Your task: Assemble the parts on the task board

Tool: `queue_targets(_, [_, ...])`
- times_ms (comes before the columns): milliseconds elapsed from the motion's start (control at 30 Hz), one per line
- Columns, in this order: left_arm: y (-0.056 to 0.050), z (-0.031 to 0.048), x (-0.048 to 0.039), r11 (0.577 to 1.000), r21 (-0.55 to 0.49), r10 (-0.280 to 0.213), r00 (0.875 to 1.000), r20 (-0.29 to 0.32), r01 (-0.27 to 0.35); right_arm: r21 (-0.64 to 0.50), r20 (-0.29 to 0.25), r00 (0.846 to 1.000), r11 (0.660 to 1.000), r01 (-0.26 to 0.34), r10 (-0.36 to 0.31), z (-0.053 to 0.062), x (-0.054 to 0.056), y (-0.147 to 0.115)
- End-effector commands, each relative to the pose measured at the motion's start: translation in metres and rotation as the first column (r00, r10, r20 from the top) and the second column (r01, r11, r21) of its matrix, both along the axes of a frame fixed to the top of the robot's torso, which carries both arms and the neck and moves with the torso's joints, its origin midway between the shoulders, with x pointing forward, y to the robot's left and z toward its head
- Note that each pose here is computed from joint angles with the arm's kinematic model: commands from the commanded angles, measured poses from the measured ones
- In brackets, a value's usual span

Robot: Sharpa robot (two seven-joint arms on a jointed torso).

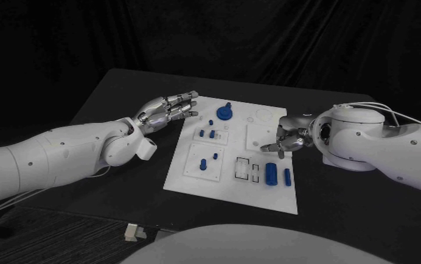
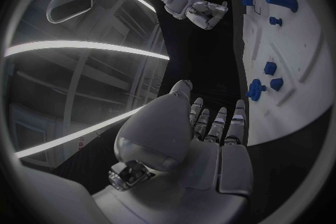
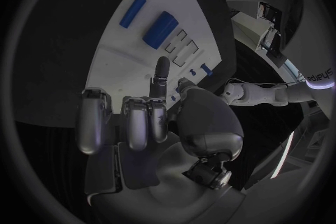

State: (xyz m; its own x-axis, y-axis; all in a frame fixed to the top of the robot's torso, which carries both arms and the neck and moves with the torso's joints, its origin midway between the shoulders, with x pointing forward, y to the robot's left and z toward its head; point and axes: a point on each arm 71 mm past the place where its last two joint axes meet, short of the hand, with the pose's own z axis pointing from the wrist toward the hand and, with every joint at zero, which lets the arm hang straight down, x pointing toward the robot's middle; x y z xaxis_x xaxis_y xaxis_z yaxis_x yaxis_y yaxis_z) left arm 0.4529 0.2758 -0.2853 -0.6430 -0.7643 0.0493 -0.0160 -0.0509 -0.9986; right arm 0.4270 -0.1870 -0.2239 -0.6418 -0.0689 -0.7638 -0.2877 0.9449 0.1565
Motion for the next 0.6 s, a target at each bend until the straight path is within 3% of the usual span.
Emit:
queue_targets(33, [-0.001, 0.0008, -0.0004, 1.0, -0.021, 0.002, 1.0, 0.014, -0.001, -0.103, -0.074, 0.996, 0.994, 0.04, -0.048, -0.009, -0.005, -0.007])
queue_targets(600, [0.0, -0.0036, -0.0012, 1.0, -0.012, 0.0, 1.0, -0.004, 0.0, -0.109, -0.098, 0.991, 0.991, 0.082, -0.093, -0.029, -0.013, -0.01])
